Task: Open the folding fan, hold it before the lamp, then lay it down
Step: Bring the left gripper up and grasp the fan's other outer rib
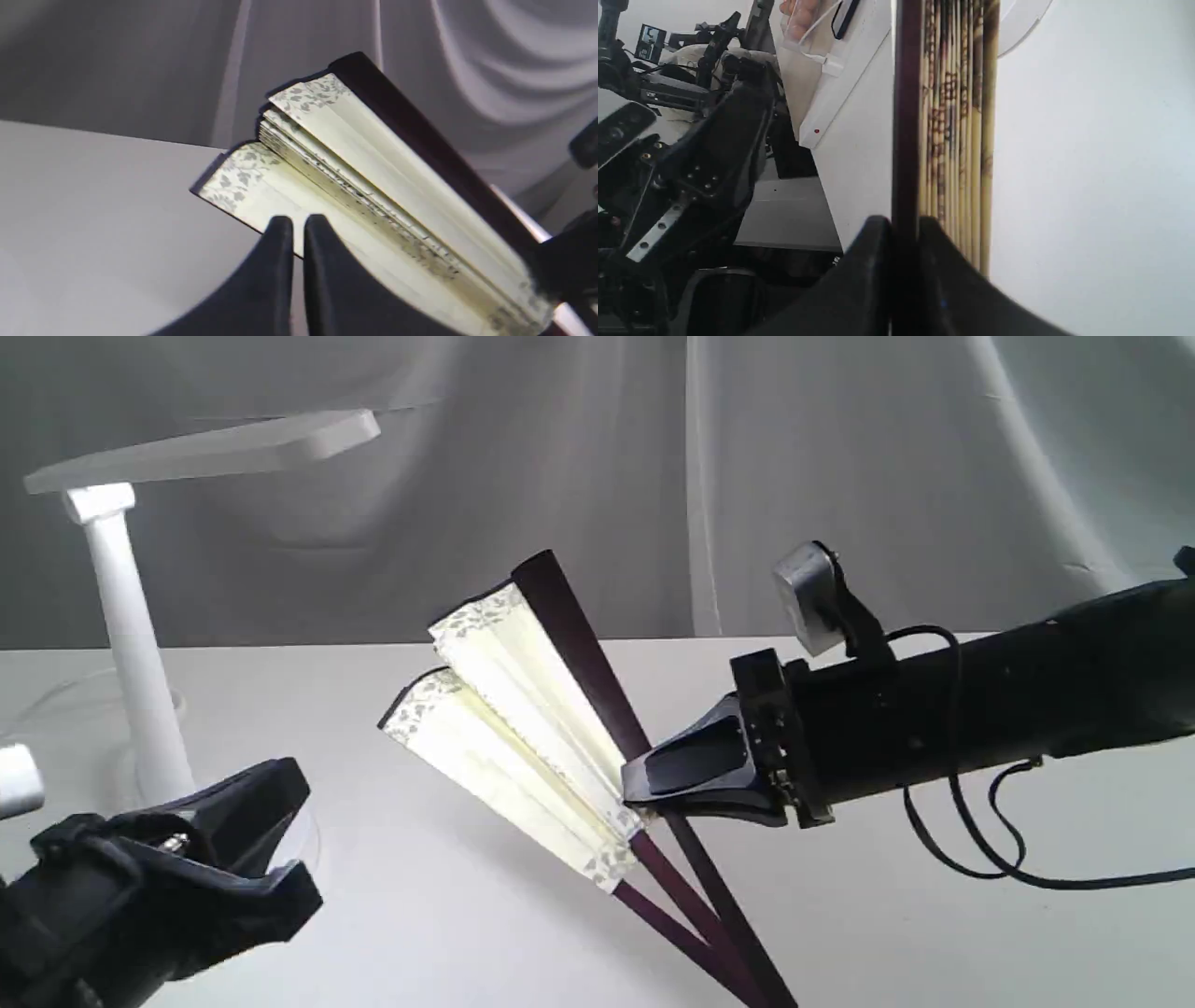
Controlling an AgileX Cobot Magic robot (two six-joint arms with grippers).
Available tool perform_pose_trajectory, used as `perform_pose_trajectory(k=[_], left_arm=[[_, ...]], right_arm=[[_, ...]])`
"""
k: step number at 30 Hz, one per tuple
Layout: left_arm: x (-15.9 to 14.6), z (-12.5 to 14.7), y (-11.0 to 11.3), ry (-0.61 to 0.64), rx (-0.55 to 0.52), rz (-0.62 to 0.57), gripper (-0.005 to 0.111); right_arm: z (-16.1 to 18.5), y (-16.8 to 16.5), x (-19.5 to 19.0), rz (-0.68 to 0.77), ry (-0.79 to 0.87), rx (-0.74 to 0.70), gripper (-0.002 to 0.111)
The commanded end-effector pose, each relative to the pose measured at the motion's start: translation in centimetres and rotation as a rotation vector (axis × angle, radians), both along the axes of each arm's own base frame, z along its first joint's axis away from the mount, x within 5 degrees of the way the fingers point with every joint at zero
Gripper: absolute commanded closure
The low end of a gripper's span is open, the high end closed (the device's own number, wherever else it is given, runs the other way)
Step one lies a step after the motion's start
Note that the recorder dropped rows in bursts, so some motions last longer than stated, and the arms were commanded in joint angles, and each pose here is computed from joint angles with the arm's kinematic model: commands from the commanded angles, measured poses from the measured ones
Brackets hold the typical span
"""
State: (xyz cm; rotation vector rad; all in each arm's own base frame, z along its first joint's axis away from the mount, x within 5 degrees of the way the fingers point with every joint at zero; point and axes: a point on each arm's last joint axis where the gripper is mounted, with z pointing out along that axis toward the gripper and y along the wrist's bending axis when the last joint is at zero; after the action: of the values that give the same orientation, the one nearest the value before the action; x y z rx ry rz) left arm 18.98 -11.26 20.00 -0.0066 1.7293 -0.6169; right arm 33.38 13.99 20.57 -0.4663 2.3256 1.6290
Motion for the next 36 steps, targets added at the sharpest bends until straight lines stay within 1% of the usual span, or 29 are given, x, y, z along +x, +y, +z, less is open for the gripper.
perform_pose_trajectory(k=[1, 3, 6, 8, 11, 13, 17, 19, 20, 22, 23, 25, 26, 28, 30, 36], left_arm=[[-0.1, -1.1, -0.1, 0.148, -0.241, 0.040, 0.102], [0.1, -1.9, -0.1, 0.211, -0.291, 0.066, 0.101], [0.5, -2.9, -0.3, 0.249, -0.362, 0.088, 0.089], [0.9, -3.4, -0.5, 0.267, -0.443, 0.107, 0.076], [1.8, -4.4, -1.2, 0.333, -0.544, 0.129, 0.053], [2.3, -5.0, -1.8, 0.388, -0.612, 0.132, 0.044], [3.6, -6.1, -3.6, 0.464, -0.724, 0.082, 0.043], [4.0, -6.5, -4.0, 0.482, -0.770, 0.072, 0.043], [4.2, -6.8, -4.2, 0.497, -0.817, 0.076, 0.043], [4.5, -7.1, -4.3, 0.499, -0.896, 0.076, 0.043], [4.8, -7.2, -4.1, 0.478, -0.948, 0.068, 0.043], [5.2, -8.2, -3.7, 0.531, -0.995, 0.102, 0.043], [5.7, -8.4, -3.3, 0.553, -1.046, 0.120, 0.043], [6.2, -9.0, -3.0, 0.585, -1.062, 0.120, 0.043], [6.9, -9.4, -2.8, 0.620, -1.068, 0.087, 0.043], [9.3, -8.1, -3.1, 0.602, -1.033, -0.078, 0.043]], right_arm=[[0.8, 0.0, 0.0, -0.004, -0.027, 0.030, 0.108], [0.8, 0.0, 0.0, -0.004, -0.027, 0.030, 0.108], [0.8, 0.0, 0.0, -0.004, -0.027, 0.030, 0.108], [0.8, 0.0, 0.0, -0.004, -0.027, 0.030, 0.108], [0.8, 0.0, 0.0, -0.004, -0.027, 0.030, 0.108], [0.8, 0.0, 0.0, -0.004, -0.027, 0.030, 0.108], [0.8, 0.0, 0.0, -0.004, -0.027, 0.030, 0.108], [0.8, 0.0, 0.0, -0.004, -0.027, 0.030, 0.108], [0.8, 0.0, 0.0, -0.004, -0.027, 0.030, 0.108], [0.8, 0.0, 0.0, -0.004, -0.027, 0.030, 0.108], [0.8, 0.0, 0.0, -0.004, -0.027, 0.030, 0.108], [0.8, 0.0, 0.0, -0.004, -0.027, 0.030, 0.108], [0.8, 0.0, 0.0, -0.004, -0.027, 0.030, 0.108], [0.8, 0.0, 0.0, -0.004, -0.027, 0.030, 0.108], [0.8, 0.0, 0.0, -0.004, -0.027, 0.030, 0.108], [0.8, 0.0, 0.0, -0.004, -0.027, 0.030, 0.108]])
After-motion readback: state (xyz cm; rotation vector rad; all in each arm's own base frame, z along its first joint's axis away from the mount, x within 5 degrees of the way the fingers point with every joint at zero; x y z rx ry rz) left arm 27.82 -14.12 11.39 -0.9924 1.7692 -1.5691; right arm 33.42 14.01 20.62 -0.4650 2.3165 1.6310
